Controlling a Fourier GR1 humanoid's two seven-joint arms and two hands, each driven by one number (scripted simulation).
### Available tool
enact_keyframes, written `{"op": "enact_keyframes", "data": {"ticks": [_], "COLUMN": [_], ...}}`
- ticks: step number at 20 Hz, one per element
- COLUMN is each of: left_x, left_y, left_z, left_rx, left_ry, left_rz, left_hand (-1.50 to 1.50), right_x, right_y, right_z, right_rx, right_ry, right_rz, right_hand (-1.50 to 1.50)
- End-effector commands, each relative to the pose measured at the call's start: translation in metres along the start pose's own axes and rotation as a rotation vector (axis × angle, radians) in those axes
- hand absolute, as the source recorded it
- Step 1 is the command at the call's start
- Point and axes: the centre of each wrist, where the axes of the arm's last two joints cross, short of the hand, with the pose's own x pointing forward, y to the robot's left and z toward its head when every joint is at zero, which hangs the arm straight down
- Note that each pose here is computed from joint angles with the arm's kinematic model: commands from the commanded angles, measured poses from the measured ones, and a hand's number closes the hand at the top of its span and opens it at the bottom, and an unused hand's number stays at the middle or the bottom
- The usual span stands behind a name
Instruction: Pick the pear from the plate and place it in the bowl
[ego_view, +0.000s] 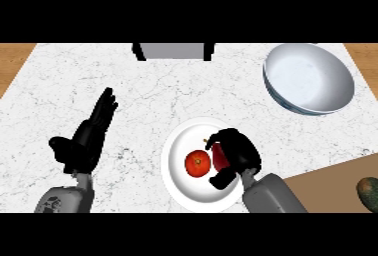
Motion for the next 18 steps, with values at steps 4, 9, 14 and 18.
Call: {"op": "enact_keyframes", "data": {"ticks": [4, 9, 14, 18], "left_x": [-0.001, -0.005, 0.012, -0.002], "left_y": [-0.016, -0.013, -0.011, -0.015], "left_z": [-0.006, -0.005, -0.012, -0.008], "left_rx": [0.001, -0.001, -0.02, -0.02], "left_ry": [-0.003, 0.001, -0.015, 0.003], "left_rz": [0.012, -0.006, 0.009, 0.017], "left_hand": [0.0, 0.0, 0.0, 0.0], "right_x": [0.018, 0.022, 0.033, 0.054], "right_y": [0.026, 0.034, -0.038, -0.05], "right_z": [0.0, 0.011, -0.001, 0.005], "right_rx": [0.065, 0.055, -0.357, -0.569], "right_ry": [-0.075, -0.135, -0.111, -0.219], "right_rz": [-0.003, -0.039, -0.44, -0.577], "right_hand": [1.5, 1.5, 1.5, 1.5]}}
